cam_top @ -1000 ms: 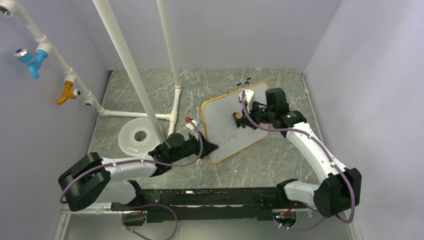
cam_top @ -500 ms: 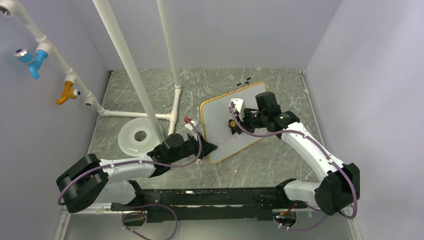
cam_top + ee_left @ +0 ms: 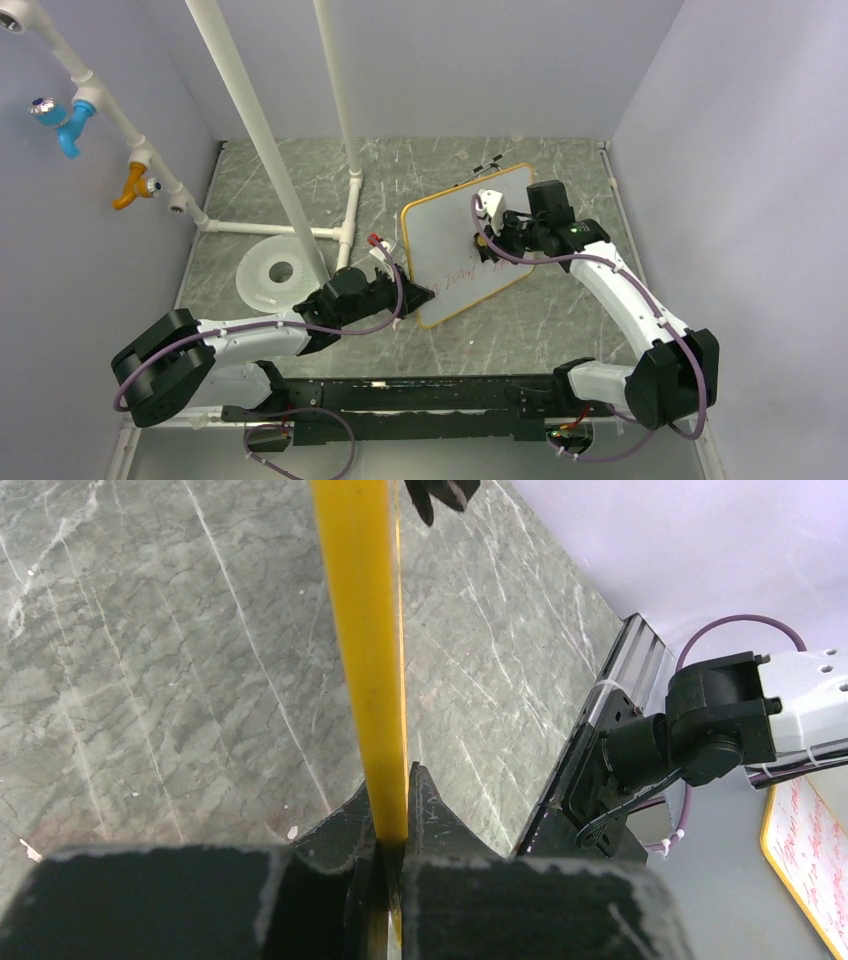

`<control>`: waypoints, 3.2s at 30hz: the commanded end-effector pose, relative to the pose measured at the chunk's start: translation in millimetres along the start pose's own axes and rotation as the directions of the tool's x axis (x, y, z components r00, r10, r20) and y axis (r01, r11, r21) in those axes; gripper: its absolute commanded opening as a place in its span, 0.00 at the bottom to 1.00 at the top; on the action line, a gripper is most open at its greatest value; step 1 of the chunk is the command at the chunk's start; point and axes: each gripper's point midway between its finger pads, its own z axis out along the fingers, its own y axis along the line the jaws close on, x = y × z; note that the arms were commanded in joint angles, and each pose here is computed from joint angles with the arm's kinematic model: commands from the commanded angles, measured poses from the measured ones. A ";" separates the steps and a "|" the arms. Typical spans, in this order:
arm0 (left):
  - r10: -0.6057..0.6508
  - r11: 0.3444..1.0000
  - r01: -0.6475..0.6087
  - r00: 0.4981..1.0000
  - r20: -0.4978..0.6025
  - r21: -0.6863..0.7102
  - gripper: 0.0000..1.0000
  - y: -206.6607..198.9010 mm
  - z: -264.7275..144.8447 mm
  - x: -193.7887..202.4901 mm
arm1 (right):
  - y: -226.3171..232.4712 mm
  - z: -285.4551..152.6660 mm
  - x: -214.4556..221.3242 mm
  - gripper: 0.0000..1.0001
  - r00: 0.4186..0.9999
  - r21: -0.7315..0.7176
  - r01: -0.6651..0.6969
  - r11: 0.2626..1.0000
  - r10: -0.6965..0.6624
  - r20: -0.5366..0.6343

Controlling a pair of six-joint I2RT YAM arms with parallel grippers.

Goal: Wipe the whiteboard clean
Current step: Erase the whiteboard at the center of the board.

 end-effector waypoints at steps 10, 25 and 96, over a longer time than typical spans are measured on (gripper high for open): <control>0.075 0.985 -0.082 0.996 0.053 0.150 0.00 -35.4 0.3 -18.9 | 18.9 4.1 -31.2 0.00 0.995 0.002 0.039 0.999 -0.039 0.095; 0.075 0.985 -0.083 0.995 0.061 0.150 0.00 -36.6 -2.5 -21.4 | 30.9 11.7 -20.8 0.00 0.995 -0.042 0.082 0.996 -0.080 0.057; 0.132 0.983 -0.141 0.988 0.083 0.118 0.00 -31.2 -13.4 -26.6 | -23.0 -5.2 -16.1 0.00 0.990 0.158 -0.104 0.982 0.087 0.111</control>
